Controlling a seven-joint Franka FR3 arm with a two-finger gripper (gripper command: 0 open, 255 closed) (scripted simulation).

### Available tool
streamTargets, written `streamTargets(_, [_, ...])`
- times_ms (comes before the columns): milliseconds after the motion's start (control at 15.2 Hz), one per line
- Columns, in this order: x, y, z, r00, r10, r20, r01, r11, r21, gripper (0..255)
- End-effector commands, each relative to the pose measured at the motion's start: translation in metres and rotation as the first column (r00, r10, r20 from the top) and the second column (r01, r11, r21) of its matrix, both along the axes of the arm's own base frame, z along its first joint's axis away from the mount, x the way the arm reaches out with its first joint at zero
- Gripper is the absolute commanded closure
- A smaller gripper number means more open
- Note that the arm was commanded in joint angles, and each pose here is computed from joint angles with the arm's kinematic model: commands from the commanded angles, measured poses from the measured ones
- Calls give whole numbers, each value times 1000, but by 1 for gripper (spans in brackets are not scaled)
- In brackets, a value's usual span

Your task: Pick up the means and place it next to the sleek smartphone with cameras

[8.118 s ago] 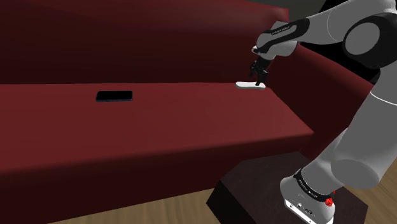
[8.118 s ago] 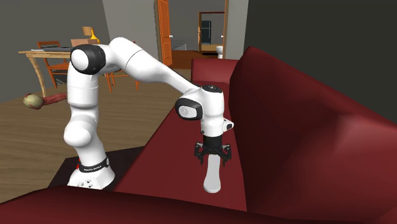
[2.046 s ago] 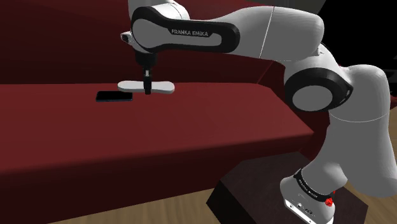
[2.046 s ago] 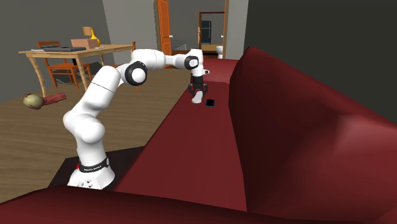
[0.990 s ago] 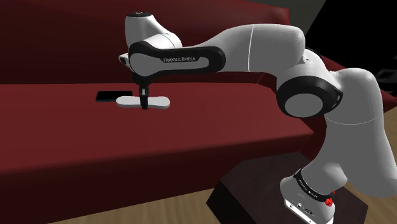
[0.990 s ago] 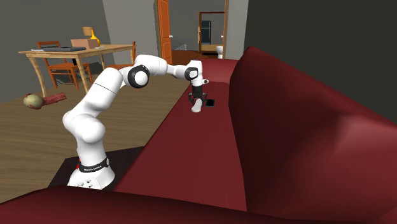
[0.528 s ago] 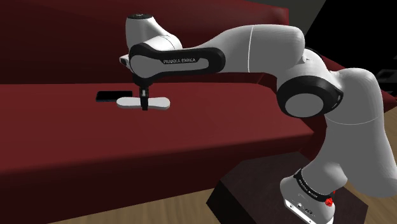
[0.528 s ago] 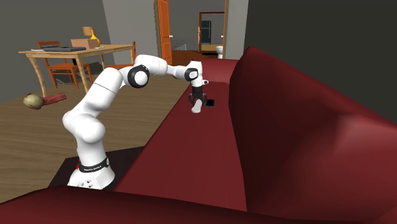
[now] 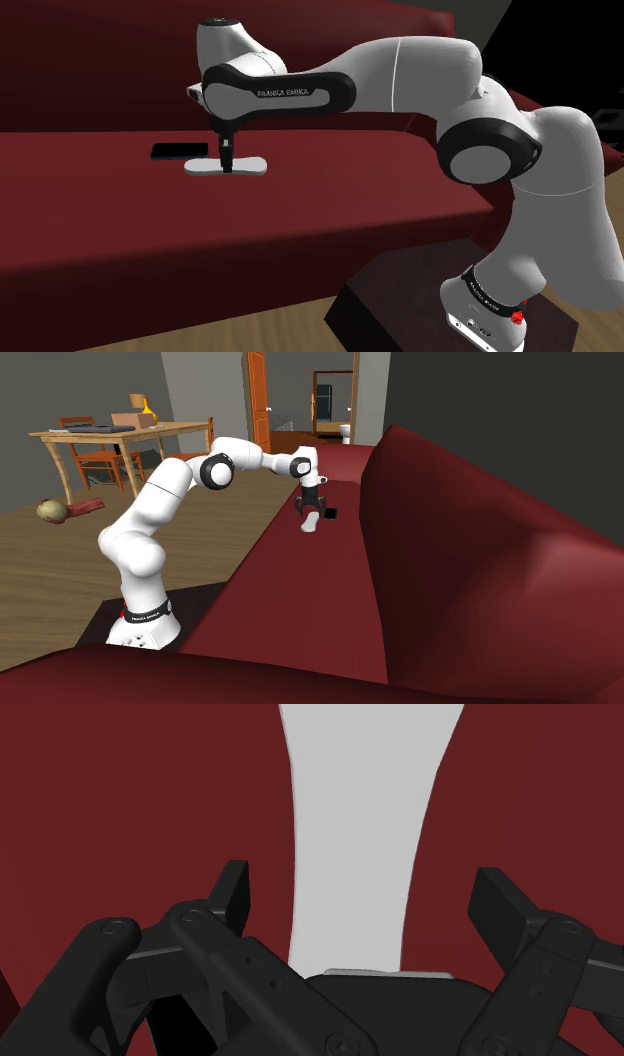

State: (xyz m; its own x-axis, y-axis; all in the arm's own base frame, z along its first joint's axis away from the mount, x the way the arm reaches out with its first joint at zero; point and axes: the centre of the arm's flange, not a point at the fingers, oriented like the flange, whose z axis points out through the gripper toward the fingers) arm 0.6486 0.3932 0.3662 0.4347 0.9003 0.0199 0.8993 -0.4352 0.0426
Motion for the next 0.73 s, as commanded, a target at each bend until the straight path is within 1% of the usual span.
streamTargets(0, [0, -1, 20, 1000, 0, 0, 0, 1000, 0, 0])
streamTargets(132, [-1, -1, 43, 1000, 0, 0, 0, 1000, 0, 0])
streamTargets(660, [-1, -1, 43, 1000, 0, 0, 0, 1000, 0, 0])
